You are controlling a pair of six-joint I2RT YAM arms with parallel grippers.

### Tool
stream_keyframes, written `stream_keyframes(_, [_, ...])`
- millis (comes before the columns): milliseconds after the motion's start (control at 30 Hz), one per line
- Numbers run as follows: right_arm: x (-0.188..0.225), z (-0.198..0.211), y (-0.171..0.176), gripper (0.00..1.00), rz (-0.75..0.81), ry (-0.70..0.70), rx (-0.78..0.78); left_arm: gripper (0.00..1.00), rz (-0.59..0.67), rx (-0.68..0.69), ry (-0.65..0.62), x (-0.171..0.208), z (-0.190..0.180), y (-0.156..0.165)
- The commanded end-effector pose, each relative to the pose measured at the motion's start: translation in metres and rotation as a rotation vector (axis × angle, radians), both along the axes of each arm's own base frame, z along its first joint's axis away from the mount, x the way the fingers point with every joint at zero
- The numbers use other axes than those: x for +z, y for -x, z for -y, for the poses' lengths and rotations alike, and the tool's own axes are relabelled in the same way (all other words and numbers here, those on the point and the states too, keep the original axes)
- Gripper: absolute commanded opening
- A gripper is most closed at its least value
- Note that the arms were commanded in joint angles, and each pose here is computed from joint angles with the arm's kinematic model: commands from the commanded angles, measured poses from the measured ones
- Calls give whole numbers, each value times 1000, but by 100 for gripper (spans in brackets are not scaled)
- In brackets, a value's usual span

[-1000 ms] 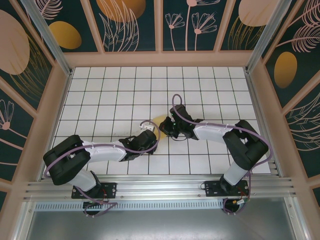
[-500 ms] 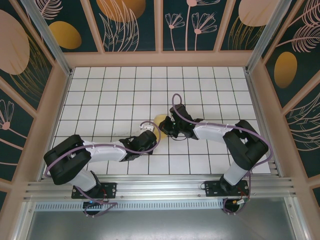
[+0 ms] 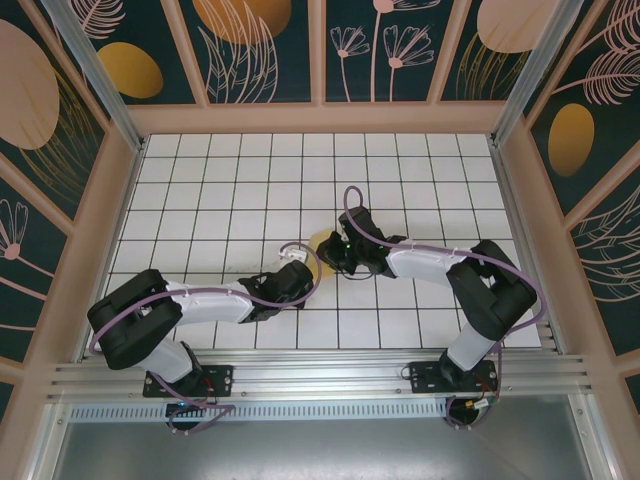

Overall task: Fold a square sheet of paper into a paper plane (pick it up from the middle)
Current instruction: Fourth fold the wing at the center of the table.

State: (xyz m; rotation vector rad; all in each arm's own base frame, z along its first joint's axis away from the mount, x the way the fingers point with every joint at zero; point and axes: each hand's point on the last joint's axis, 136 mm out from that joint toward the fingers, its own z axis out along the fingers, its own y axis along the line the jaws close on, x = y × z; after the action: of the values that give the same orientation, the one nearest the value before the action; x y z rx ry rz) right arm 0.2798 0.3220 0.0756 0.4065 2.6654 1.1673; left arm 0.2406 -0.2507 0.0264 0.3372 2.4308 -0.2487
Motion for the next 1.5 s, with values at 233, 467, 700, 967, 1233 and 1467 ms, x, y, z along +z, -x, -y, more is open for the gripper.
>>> stream_keyframes(233, [1,-3,-3,12,4,2,18,37,51,-5,30,21,3,-4])
stream_keyframes(467, [1,-3,-4,12,4,2,17,31,31,-8,10,13,3,-3])
stream_keyframes(700, [3,-4,-4,12,5,-1,17,27,19,-5,-15,5,0,-3])
stream_keyframes(967, [9,-4,-4,15,40,4,40,7,25,13,1,6,-1,-3])
stream_keyframes(1233, [50,14,-3,47,201,17,88,0,-11,-40,123,8,16,6])
stream_keyframes(1467, [70,32,7,51,288,-41,141,0,-86,-77,311,11,25,12])
